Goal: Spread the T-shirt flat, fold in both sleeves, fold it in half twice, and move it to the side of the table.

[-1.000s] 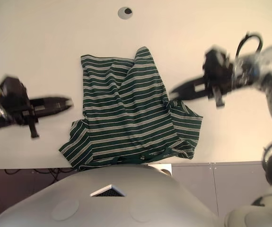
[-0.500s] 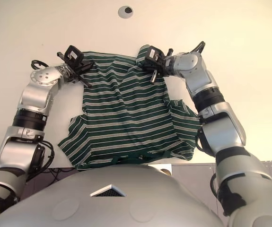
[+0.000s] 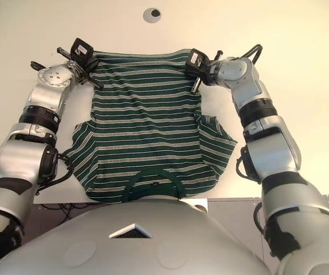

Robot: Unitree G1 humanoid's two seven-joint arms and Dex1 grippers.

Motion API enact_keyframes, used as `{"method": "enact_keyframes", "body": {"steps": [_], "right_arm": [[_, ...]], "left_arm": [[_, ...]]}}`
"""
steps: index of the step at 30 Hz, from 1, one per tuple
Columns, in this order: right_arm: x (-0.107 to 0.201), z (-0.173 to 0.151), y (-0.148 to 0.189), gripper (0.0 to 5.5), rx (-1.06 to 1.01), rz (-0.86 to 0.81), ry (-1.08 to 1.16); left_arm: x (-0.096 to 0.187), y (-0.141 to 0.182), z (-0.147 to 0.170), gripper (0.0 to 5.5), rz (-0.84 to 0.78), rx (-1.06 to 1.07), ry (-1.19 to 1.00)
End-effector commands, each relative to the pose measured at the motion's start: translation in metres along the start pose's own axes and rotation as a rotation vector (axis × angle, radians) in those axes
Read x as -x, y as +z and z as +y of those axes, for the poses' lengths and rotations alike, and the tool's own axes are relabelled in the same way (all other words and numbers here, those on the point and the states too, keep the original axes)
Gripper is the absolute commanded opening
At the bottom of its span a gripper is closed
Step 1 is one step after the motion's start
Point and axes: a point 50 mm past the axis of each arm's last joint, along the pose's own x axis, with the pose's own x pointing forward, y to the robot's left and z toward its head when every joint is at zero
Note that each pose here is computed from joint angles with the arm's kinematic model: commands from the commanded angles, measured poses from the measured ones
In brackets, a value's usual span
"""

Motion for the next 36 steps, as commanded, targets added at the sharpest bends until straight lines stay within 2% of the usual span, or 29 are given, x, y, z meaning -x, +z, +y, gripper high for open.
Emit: {"method": "enact_keyframes", "body": {"steps": [1, 7, 11, 14, 17, 19, 22, 23, 25, 28, 32, 36], "right_arm": [[-0.012, 0.004, -0.009, 0.00, -0.088, 0.069, -0.072], [-0.015, -0.013, 0.006, 0.00, -0.110, 0.068, -0.241], [-0.016, -0.010, 0.000, 0.00, -0.103, 0.086, -0.258], [-0.014, -0.010, -0.003, 0.00, -0.117, 0.074, -0.293], [-0.012, -0.009, -0.011, 0.00, -0.119, 0.098, -0.322], [-0.007, -0.013, -0.017, 0.00, -0.154, 0.083, -0.380], [0.004, -0.030, -0.006, 0.00, -0.257, -0.082, -0.479], [0.007, -0.036, 0.001, 0.00, -0.281, -0.136, -0.502], [0.012, -0.043, 0.008, 0.00, -0.299, -0.201, -0.522], [0.014, -0.043, 0.016, 0.00, -0.272, -0.277, -0.488], [0.010, -0.032, 0.015, 0.00, -0.238, -0.285, -0.435], [0.006, -0.022, 0.009, 0.00, -0.234, -0.268, -0.410]], "left_arm": [[-0.008, 0.003, -0.002, 0.03, 0.049, 0.055, 0.033], [-0.004, 0.040, 0.029, 0.03, -0.012, 0.049, 0.161], [0.013, 0.059, 0.064, 0.03, -0.192, 0.179, 0.270], [0.028, 0.042, 0.079, 0.03, -0.292, 0.312, 0.238], [0.056, -0.013, 0.066, 0.03, -0.268, 0.429, 0.123], [0.088, -0.041, 0.046, 0.29, -0.249, 0.578, 0.046], [0.159, -0.077, 0.003, 0.87, -0.209, 0.768, -0.191], [0.181, -0.092, -0.011, 1.02, -0.146, 0.776, -0.235], [0.208, -0.111, -0.025, 1.24, -0.033, 0.772, -0.275], [0.239, -0.116, -0.026, 1.68, 0.024, 0.835, -0.353], [0.263, -0.118, -0.038, 1.74, 0.123, 0.889, -0.466], [0.249, -0.132, -0.040, 1.74, 0.181, 0.904, -0.415]]}}
